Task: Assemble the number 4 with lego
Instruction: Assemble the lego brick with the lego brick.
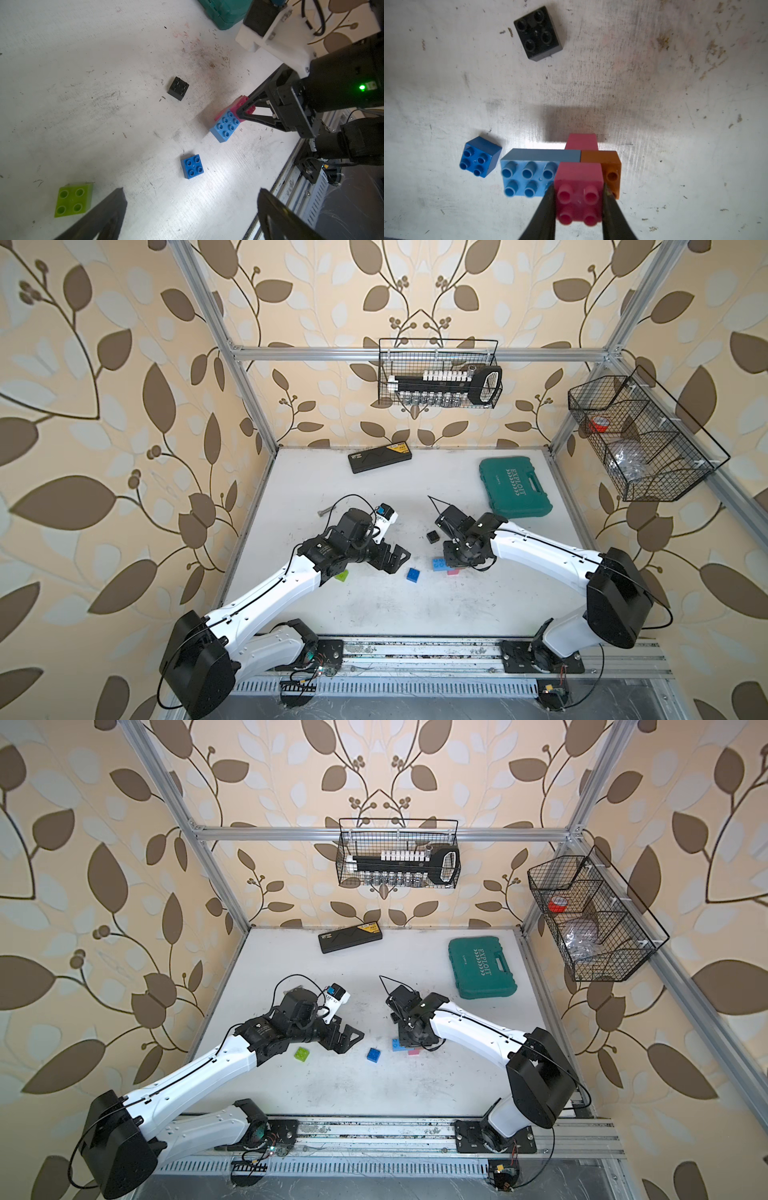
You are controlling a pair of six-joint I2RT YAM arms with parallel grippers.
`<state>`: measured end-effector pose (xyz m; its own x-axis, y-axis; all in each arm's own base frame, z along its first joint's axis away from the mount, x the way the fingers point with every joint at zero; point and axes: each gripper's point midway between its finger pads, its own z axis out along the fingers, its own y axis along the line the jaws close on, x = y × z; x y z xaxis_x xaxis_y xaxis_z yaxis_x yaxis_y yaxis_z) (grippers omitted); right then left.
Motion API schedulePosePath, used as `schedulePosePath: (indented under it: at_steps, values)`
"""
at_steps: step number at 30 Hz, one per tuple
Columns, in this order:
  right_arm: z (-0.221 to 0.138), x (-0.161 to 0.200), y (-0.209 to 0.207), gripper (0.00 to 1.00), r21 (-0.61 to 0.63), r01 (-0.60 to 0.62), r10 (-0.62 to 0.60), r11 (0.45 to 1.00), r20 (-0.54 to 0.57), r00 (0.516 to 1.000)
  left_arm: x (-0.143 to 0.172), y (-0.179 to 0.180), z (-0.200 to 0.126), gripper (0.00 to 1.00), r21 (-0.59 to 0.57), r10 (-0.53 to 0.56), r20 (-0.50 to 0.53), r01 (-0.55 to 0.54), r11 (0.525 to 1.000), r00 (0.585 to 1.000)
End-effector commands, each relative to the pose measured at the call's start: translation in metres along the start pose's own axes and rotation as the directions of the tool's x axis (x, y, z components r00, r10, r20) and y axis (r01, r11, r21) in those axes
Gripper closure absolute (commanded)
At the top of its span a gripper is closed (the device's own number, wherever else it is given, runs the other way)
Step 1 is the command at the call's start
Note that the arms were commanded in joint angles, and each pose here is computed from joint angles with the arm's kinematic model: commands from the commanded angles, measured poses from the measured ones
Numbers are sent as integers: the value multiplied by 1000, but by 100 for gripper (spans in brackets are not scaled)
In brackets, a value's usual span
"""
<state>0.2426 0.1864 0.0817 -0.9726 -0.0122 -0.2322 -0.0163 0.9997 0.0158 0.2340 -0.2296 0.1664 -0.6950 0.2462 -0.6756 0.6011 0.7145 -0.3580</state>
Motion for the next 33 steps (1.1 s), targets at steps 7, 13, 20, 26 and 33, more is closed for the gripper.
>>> schedulePosePath:
  at_steps: [7,13,20,26,33]
  values:
    - [-2,15,-17,63,68,14,-10,998,-65,998,-8,0,-6,1,0,6,34,-6,1000,999]
    - [-9,7,-13,56,52,15,-13,999,-42,999,-8,0,-6,1,-2,6,37,-6,1000,999]
    - [-30,-8,-8,52,-2,21,-21,1000,22,1000,-9,1,-7,1,-10,8,41,-7,1000,999]
    - [-40,-38,11,51,-125,168,-158,978,87,984,-7,-1,-9,1,-2,-4,32,4,1000,999]
    - [-26,-72,33,52,-211,292,-278,933,94,956,5,-3,-13,1,21,-80,31,79,997,996]
